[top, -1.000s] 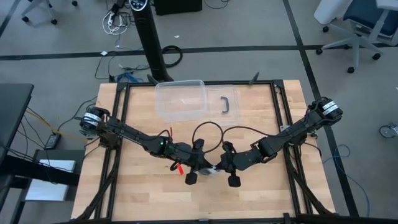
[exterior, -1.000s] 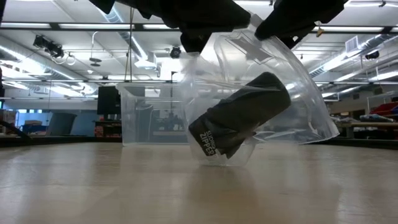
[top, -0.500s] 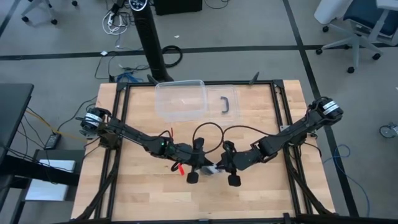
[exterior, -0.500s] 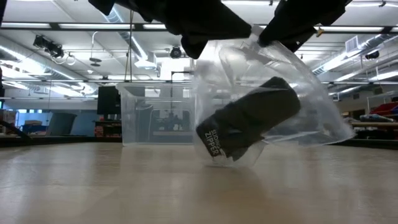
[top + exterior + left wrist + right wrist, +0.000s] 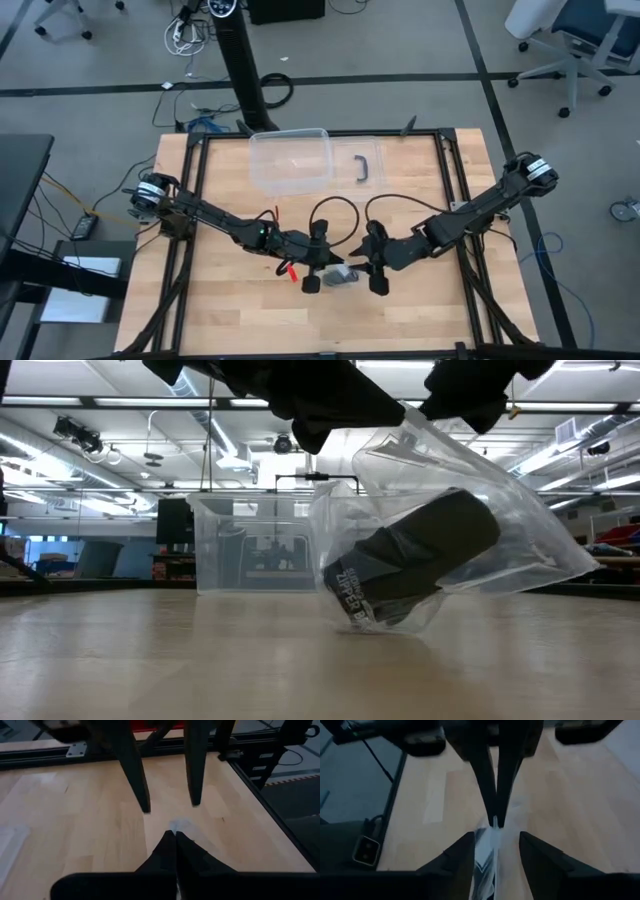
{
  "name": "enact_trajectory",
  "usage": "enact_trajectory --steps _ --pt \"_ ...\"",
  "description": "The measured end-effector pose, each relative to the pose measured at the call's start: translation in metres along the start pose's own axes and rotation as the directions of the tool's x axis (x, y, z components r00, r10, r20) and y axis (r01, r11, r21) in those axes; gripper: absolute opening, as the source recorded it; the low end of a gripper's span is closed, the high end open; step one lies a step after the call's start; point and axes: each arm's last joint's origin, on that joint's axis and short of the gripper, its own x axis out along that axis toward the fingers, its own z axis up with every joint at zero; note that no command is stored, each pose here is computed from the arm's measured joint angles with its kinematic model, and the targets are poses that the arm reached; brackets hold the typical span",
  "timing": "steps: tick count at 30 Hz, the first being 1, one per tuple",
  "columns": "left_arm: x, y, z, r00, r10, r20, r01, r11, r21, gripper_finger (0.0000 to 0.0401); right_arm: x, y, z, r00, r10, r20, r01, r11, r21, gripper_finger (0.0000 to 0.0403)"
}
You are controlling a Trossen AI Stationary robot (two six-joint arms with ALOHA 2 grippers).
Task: Roll bandage
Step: Close the transparent zip bag
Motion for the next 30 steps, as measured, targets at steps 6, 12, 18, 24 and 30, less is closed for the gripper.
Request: enact_trajectory --steps 6,12,18,24,30 --pt "0.000 0.000 0.000 1.000 0.011 0.003 -0.011 1.000 0.003 0.0000 0.017 0.001 -0.007 1.000 -0.002 -0.026 0.002 1.000 -0.003 0.0127" --pt "0.000 0.000 0.001 1.000 0.013 0.006 -0.013 1.000 0.003 0.0000 0.018 0.001 -0.005 1.000 0.006 -0.012 -0.006 1.000 -0.011 0.0063" --pt "0.000 0.000 0.001 1.000 0.018 0.013 -0.018 1.000 0.002 0.0000 0.018 0.000 -0.006 1.000 -0.002 -0.012 0.002 1.000 -0.019 0.0013" --pt "0.000 0.001 0.002 0.999 0.045 0.025 -0.046 0.999 0.006 0.0000 0.018 -0.001 -0.007 0.999 -0.020 -0.027 0.020 1.000 -0.005 0.0012" --pt "0.000 0.001 0.002 0.997 0.069 0.032 -0.069 0.998 0.005 0.0000 0.017 -0.002 -0.008 0.999 -0.034 -0.041 0.035 0.999 0.009 0.0012"
